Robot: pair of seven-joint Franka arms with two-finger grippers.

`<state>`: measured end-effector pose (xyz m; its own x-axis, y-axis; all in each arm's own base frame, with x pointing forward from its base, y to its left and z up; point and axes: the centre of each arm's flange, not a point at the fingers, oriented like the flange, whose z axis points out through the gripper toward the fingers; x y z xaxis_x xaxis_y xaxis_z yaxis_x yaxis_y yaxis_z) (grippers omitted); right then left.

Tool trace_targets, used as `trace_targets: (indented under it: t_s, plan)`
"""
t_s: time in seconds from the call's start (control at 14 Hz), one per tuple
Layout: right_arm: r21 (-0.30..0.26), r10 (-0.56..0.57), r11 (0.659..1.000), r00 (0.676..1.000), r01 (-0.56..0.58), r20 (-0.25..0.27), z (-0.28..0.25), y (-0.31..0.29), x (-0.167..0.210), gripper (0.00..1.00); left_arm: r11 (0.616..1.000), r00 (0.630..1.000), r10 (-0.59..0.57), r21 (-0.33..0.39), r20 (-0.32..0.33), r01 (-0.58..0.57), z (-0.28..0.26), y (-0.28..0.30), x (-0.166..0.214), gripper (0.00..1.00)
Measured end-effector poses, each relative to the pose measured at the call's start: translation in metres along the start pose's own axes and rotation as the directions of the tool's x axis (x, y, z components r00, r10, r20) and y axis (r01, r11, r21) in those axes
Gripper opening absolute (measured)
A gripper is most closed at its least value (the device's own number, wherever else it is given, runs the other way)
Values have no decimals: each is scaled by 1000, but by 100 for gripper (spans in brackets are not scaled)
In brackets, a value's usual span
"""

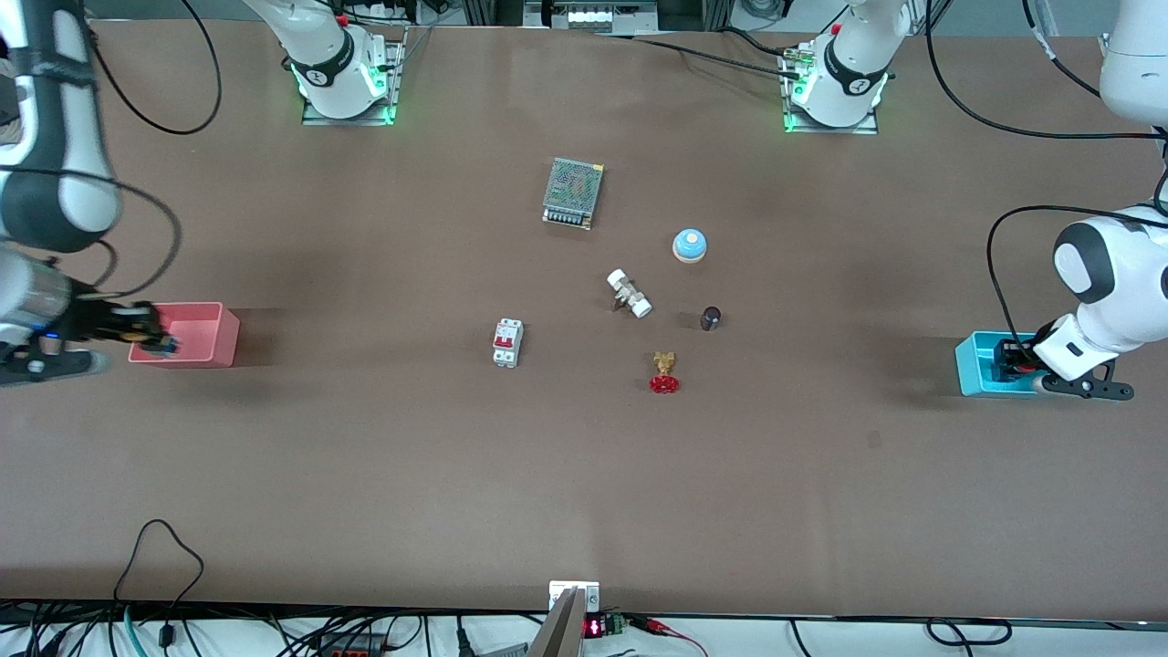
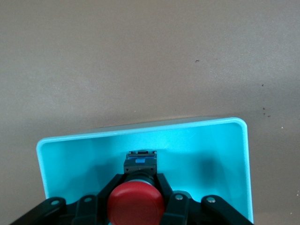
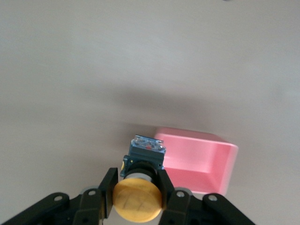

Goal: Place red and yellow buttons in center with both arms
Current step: 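Lift the yellow button with the right gripper while the left gripper lifts the red button, then carry the yellow button to the table center with the right gripper, set it down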

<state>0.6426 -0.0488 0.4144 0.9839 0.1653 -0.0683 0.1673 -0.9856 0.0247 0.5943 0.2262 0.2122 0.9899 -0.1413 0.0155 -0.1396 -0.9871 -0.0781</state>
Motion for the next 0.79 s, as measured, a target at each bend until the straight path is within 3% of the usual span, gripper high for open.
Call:
trace_targets:
  t_s: [0.43,0.64,0.79]
  plan:
    - [0,131,991,990,-131,51,32,-148,25,41,999,999,39,3,2,-39,-45,1,10,35]
    - [69,173,981,979,-181,112,63,-172,28,41,999,997,48,-14,57,-48,-102,5,13,35]
    - [71,218,970,964,-231,151,86,-176,30,41,998,994,65,-32,92,-63,-140,13,21,35]
